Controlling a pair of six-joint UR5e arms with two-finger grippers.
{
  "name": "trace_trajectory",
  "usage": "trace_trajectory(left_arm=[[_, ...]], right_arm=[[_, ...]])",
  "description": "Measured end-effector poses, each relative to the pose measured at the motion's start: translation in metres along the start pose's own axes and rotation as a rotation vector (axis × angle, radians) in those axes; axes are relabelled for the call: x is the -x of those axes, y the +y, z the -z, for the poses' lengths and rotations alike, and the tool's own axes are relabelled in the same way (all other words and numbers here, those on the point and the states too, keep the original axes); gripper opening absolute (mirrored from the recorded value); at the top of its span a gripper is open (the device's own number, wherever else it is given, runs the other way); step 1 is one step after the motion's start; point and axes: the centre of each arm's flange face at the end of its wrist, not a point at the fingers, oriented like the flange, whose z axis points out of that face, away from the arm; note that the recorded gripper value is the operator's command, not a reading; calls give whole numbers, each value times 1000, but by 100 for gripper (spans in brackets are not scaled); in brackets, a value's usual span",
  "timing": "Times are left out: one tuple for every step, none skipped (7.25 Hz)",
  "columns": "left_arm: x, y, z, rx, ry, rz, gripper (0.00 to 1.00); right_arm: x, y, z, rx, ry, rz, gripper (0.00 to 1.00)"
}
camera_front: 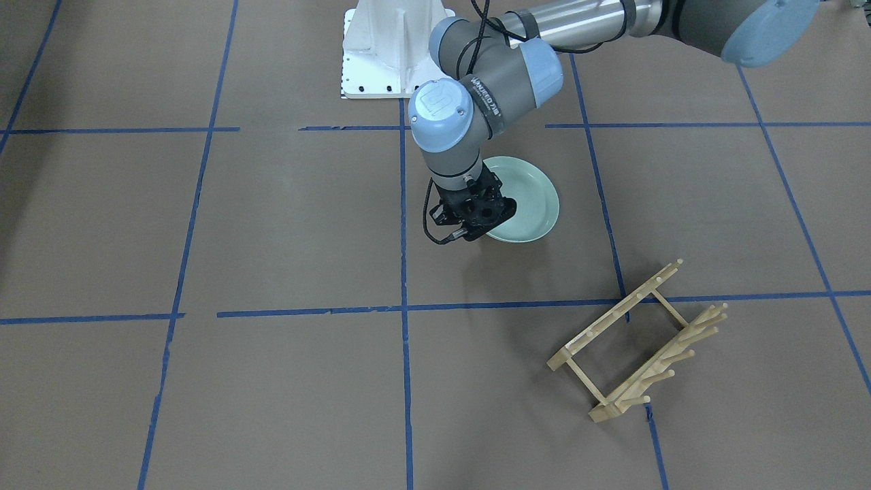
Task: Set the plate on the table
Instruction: 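Carry the plate toward the robot and lay it flat on the table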
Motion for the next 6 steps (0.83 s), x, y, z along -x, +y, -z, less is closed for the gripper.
trace_trajectory(left_arm=[[-4, 21, -20, 14, -35, -28, 0], [-7, 34, -29, 22, -51, -45, 99], [-8, 42, -32, 21, -55, -57, 100], [-8, 45, -28, 11, -47, -69, 100], [-5, 34, -4, -9, -15, -95, 100], [11, -2, 43, -46, 34, -137, 100]], right_arm=[[0, 0, 0, 0, 0, 0, 100], [0, 0, 0, 0, 0, 0, 100], [0, 0, 0, 0, 0, 0, 100], [0, 0, 0, 0, 0, 0, 100], [0, 0, 0, 0, 0, 0, 100], [0, 0, 0, 0, 0, 0, 100]])
